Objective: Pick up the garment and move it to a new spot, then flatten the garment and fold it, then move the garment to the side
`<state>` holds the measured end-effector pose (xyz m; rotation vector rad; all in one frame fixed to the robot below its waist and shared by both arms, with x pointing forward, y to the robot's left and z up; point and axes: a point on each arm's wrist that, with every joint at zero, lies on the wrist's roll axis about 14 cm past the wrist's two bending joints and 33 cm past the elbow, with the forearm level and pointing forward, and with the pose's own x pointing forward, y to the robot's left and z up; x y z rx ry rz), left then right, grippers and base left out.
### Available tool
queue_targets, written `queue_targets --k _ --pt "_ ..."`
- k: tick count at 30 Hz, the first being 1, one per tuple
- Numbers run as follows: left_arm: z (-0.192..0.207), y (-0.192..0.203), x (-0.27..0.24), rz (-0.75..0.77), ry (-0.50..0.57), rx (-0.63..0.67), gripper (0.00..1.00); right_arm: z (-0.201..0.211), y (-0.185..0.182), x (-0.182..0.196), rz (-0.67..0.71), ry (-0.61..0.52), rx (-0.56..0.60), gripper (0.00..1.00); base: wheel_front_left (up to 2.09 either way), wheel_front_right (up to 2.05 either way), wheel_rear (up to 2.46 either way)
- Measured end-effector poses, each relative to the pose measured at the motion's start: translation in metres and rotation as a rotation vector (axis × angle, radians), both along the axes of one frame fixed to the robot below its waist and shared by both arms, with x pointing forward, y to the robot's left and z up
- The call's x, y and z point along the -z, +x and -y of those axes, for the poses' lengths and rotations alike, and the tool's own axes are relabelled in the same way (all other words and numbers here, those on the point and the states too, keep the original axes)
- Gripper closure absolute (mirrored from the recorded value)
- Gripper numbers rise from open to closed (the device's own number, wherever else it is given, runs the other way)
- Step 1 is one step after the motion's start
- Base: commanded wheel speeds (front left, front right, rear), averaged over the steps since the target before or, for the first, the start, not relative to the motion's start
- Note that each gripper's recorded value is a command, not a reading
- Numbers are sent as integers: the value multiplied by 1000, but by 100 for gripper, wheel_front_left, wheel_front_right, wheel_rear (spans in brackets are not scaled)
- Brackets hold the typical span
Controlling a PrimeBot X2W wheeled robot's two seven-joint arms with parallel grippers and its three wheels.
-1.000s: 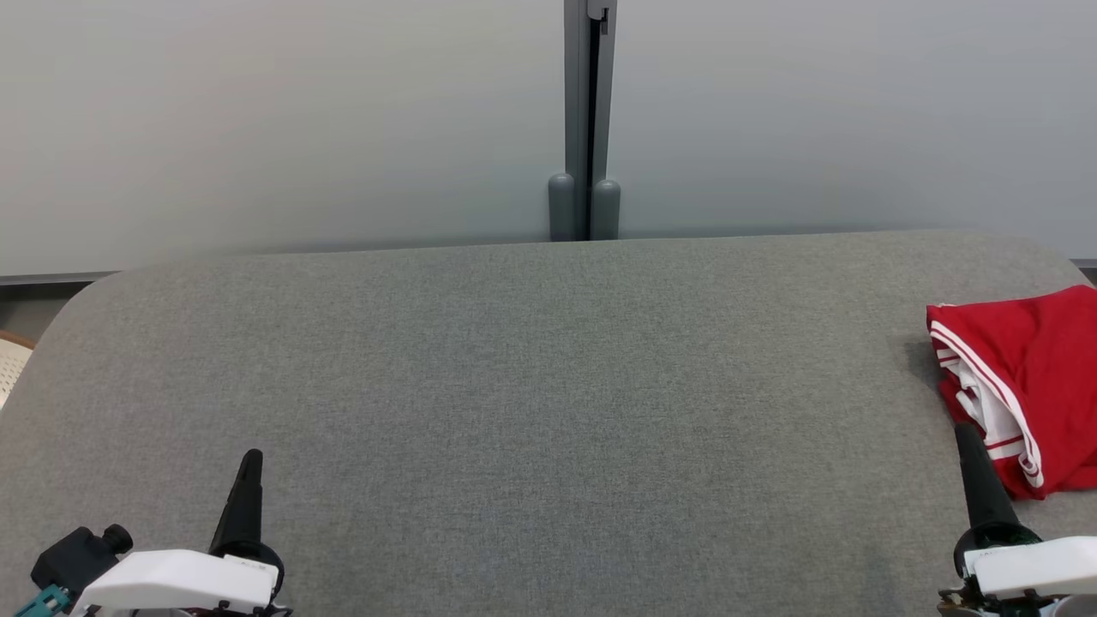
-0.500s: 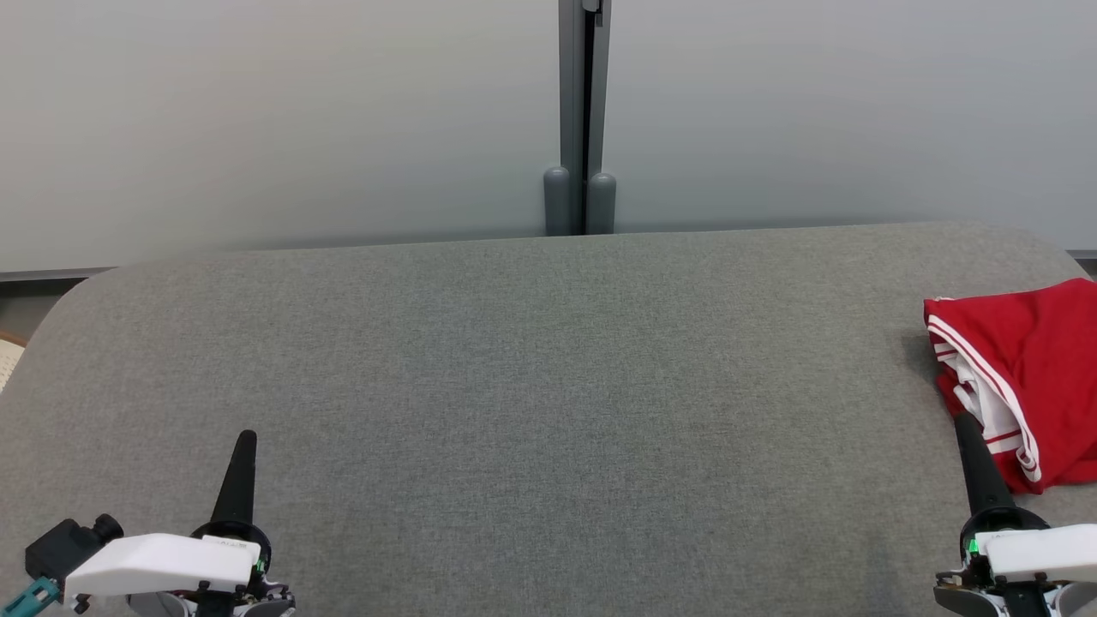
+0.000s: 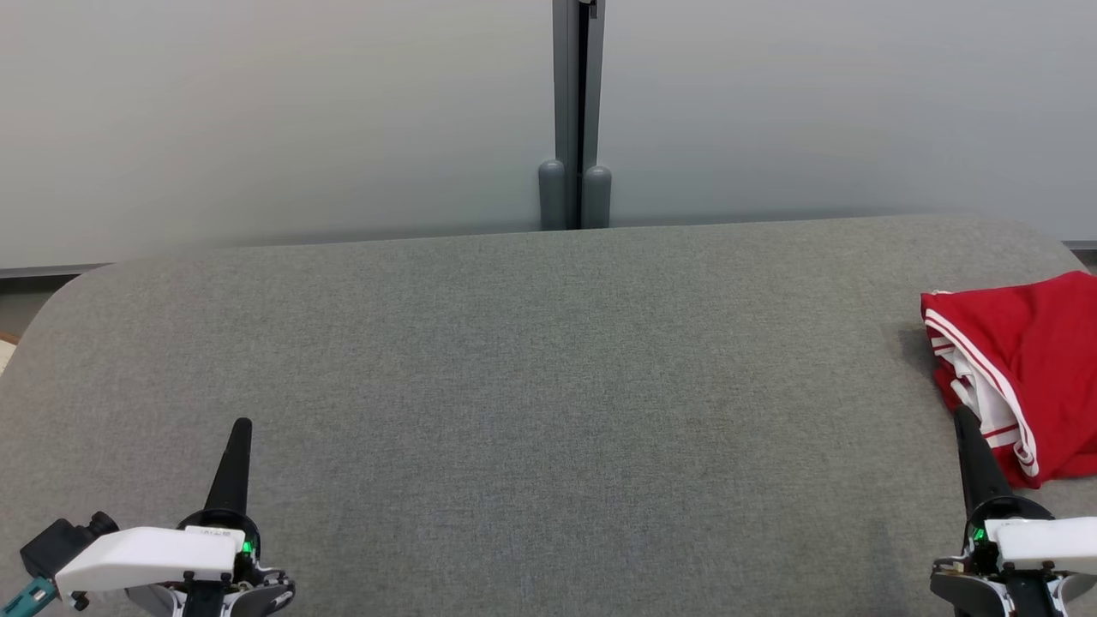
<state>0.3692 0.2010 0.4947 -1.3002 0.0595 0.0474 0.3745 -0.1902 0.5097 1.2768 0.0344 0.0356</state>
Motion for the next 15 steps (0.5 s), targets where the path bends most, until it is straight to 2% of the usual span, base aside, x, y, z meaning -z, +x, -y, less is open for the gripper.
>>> queue_targets --k 15 --pt "0 7 -3 20 -117 -5 100 4 6 2 -5 127 19 100 0 0 0"
